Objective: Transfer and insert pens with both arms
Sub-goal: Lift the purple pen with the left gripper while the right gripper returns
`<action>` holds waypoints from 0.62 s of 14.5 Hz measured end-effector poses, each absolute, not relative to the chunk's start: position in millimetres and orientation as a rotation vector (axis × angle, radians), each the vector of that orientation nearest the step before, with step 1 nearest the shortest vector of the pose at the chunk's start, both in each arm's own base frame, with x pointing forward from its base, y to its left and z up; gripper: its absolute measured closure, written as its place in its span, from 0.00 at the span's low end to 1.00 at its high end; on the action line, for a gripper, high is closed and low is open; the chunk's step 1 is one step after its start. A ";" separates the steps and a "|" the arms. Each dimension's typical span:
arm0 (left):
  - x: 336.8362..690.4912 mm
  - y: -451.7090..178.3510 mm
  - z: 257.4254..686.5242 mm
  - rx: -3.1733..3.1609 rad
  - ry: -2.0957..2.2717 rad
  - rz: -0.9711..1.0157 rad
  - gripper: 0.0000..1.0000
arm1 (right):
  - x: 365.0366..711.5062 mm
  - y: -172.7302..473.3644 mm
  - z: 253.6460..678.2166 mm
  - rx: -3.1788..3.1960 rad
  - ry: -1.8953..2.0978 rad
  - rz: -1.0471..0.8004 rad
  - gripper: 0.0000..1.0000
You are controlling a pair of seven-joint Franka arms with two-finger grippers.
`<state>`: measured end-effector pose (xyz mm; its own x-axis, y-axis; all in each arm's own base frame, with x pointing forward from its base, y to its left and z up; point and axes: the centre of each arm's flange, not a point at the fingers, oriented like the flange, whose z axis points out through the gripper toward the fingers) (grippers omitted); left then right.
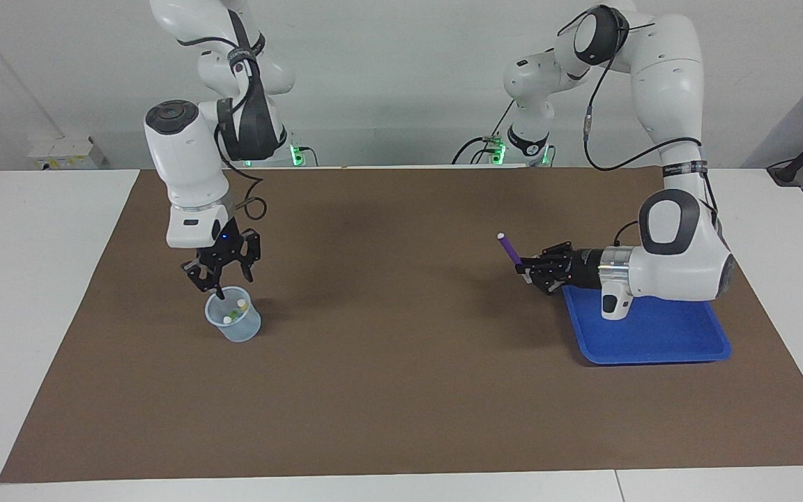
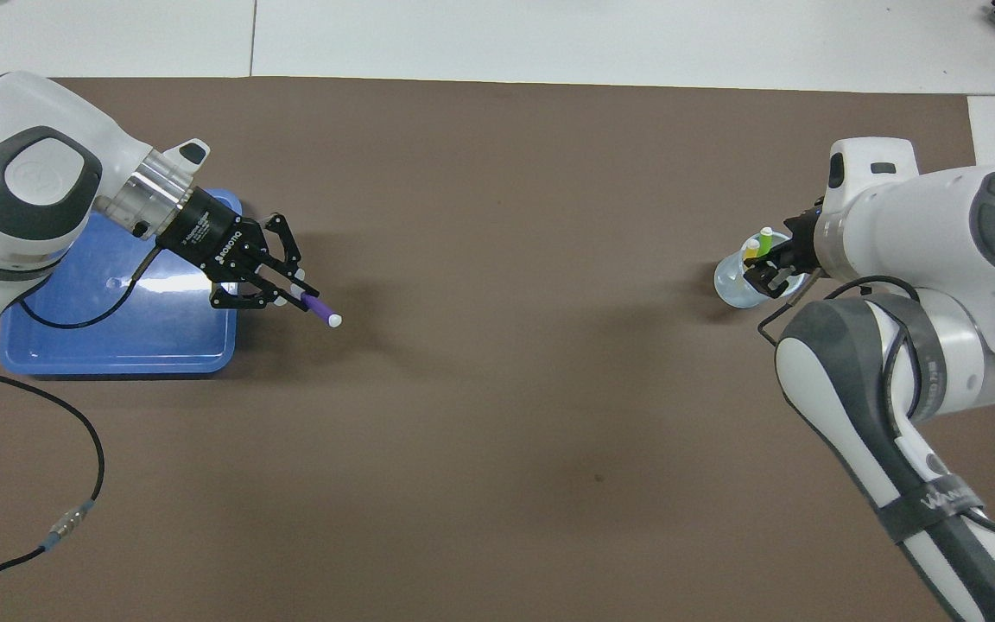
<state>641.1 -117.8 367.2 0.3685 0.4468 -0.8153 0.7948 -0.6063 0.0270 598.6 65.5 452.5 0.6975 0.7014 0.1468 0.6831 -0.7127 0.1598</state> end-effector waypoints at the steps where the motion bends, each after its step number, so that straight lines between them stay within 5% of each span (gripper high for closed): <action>1: 642.6 -123.4 369.4 2.180 1.122 -1.137 0.83 | 598.9 65.7 453.3 2.823 1.137 0.310 0.15; 3: 645.5 -130.3 372.1 2.111 1.210 -1.159 0.83 | 600.3 69.3 458.6 2.923 1.040 0.357 0.00; 9: 645.8 -167.2 375.1 2.009 1.359 -1.213 0.83 | 592.3 160.5 486.9 3.276 0.304 0.433 0.00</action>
<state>645.8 -167.2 375.1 0.1387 0.5225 -0.8413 0.8952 -0.4294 -0.1191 592.3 160.5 486.9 0.9496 0.1564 0.2715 0.2022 -0.9678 -0.1498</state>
